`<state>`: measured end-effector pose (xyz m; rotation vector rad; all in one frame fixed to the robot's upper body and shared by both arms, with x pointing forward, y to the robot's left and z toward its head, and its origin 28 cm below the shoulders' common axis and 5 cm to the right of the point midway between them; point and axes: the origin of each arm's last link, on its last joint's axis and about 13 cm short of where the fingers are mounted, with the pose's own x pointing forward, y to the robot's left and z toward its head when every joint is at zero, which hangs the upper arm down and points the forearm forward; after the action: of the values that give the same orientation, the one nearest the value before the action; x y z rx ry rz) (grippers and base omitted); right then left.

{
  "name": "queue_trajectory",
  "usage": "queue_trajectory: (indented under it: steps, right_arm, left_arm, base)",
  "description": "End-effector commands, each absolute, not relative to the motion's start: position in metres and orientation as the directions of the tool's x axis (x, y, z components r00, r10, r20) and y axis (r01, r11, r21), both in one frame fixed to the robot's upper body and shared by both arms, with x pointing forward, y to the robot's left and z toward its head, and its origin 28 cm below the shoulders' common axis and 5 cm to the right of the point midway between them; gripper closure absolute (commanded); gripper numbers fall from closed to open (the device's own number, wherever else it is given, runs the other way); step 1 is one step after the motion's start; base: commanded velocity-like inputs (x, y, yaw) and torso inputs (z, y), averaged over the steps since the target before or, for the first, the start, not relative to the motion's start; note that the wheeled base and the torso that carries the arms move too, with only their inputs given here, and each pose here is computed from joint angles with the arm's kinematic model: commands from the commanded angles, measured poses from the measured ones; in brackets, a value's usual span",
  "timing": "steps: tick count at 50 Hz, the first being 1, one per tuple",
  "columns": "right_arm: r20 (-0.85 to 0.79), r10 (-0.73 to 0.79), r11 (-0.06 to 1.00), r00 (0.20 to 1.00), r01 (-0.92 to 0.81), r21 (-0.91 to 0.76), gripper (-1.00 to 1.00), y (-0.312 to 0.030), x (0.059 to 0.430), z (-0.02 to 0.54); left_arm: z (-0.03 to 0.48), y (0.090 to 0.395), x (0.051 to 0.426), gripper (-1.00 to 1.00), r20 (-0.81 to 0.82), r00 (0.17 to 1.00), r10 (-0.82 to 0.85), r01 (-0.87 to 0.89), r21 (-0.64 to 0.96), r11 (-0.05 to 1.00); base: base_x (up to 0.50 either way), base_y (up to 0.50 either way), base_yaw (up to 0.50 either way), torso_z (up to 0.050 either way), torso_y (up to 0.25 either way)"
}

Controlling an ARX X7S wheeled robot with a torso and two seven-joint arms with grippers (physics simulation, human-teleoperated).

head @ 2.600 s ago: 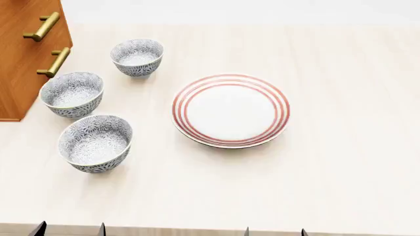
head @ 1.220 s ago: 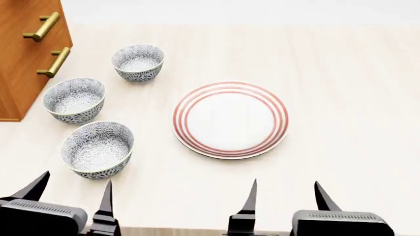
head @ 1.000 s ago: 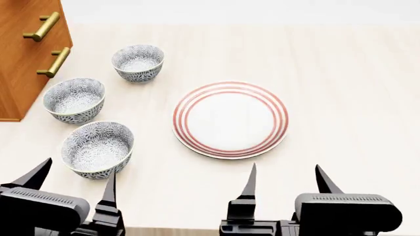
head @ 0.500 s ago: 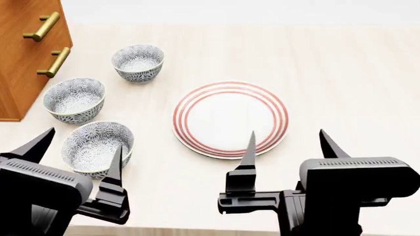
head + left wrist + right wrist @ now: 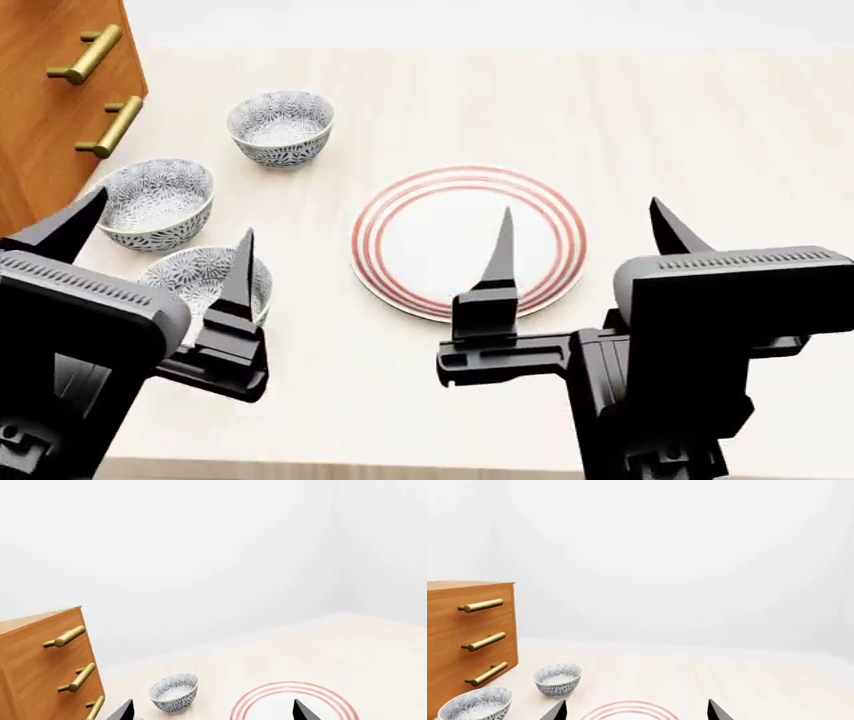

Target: Put the bowl at the front on the plate.

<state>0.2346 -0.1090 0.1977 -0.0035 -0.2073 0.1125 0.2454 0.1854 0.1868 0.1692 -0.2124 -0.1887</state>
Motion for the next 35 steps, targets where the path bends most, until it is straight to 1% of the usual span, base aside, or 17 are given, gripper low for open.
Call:
queue_trajectory:
  steps: [1,6,8,19,22,35]
  right_arm:
    - [0.233,0.115,0.993,0.966,-0.112,-0.025,-1.00,-0.111,0.238,0.213]
    - [0.230,0.117,0.993,0.966,-0.114,-0.028,-1.00,-0.111,0.239,0.217]
    - [0.231,0.115,0.993,0.966,-0.111,-0.029,-1.00,-0.111,0.240,0.220]
    - [0.256,0.118,0.993,0.959,-0.110,-0.045,-1.00,-0.112,0.240,0.237]
    - [0.265,0.116,0.993,0.957,-0.105,-0.055,-1.00,-0.113,0.240,0.243]
    - [0.311,0.113,0.993,0.944,-0.097,-0.066,-1.00,-0.118,0.246,0.263]
  left_arm:
    - [0.205,0.184,0.249,-1.00,0.213,0.953,-0.215,0.172,0.203,0.964]
    - [0.222,0.184,0.250,-1.00,0.236,0.950,-0.205,0.162,0.188,0.969]
    - [0.228,0.183,0.248,-1.00,0.250,0.941,-0.227,0.184,0.186,0.965]
    - [0.244,0.186,0.250,-1.00,0.249,0.945,-0.212,0.160,0.216,0.963]
    - [0.251,0.186,0.252,-1.00,0.246,0.940,-0.237,0.193,0.190,0.963]
    - [0.269,0.182,0.262,-1.00,0.293,0.922,-0.254,0.209,0.178,0.962]
  base:
    - [0.00,0.00,0.00,0.000,0.000]
    - [0.00,0.00,0.00,0.000,0.000]
    - [0.00,0.00,0.00,0.000,0.000]
    - [0.00,0.00,0.00,0.000,0.000]
    - [0.00,0.00,0.00,0.000,0.000]
    - [0.00,0.00,0.00,0.000,0.000]
